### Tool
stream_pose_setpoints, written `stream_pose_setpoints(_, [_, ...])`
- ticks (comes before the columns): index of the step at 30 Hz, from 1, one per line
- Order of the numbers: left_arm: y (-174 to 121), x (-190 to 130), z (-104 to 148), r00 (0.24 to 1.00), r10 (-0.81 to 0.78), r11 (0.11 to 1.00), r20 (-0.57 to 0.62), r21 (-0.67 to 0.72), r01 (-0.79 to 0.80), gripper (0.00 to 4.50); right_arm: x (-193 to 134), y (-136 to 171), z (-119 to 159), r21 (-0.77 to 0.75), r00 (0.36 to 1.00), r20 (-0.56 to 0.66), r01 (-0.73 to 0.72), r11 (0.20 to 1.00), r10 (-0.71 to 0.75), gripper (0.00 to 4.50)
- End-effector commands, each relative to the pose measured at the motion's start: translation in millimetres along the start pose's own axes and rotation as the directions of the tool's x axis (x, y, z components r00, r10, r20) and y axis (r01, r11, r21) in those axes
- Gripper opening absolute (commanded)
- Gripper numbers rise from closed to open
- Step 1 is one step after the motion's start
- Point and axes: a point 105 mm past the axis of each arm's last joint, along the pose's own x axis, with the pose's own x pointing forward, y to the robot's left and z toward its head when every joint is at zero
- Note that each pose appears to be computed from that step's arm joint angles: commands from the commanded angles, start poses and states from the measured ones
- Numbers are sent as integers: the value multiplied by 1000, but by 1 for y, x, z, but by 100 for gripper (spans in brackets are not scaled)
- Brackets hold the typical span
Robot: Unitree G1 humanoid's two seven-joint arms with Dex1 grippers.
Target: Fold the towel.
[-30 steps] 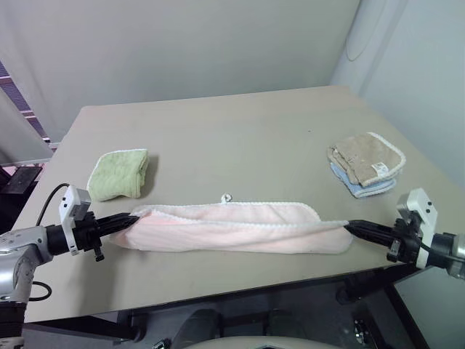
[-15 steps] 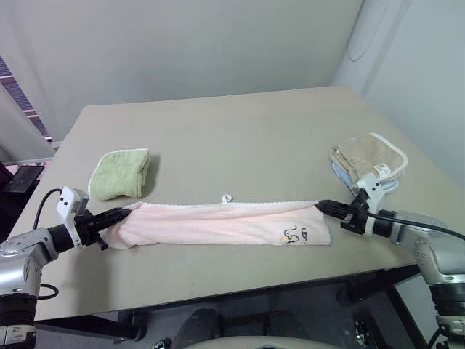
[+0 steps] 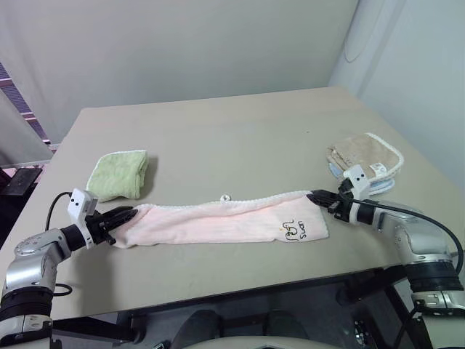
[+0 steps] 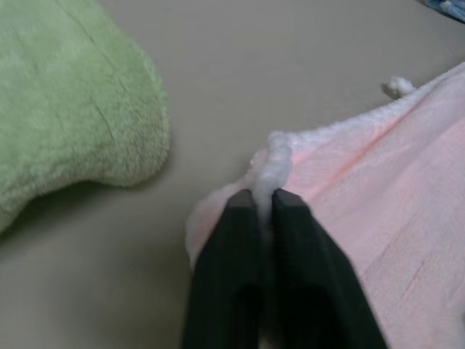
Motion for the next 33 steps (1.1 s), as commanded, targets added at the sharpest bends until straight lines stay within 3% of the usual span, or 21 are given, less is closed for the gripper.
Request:
stream_pose_setpoints(1, [9,-4,14,999,38,998,25,57,-39,217,0,7,21,-7,996,74,-42,999,42,175])
stream_pose_setpoints(7, [20,-7,24,991,103,992,83,68,-109,428,-4,6,30,-13,992,124,-8,1000,9,388])
stream_pose_setpoints(8, [22,-8,25,990,114,991,88,66,-120,448,-7,3,34,-1,989,147,12,1000,-11,394])
stream_pose_setpoints(13, [21,-2,23,992,113,988,53,96,-118,448,-15,1,36,81,986,163,15,997,-28,394])
stream_pose_setpoints(24, [3,23,5,998,29,989,-52,147,-21,448,-5,-1,34,86,985,145,86,993,-97,394])
stream_pose_setpoints(29, [3,24,8,999,27,990,-35,139,-22,288,-7,-4,34,94,981,149,107,990,-120,394])
stream_pose_setpoints(33, [2,18,7,999,6,991,-47,132,0,134,-7,-5,32,93,981,143,116,989,-128,394])
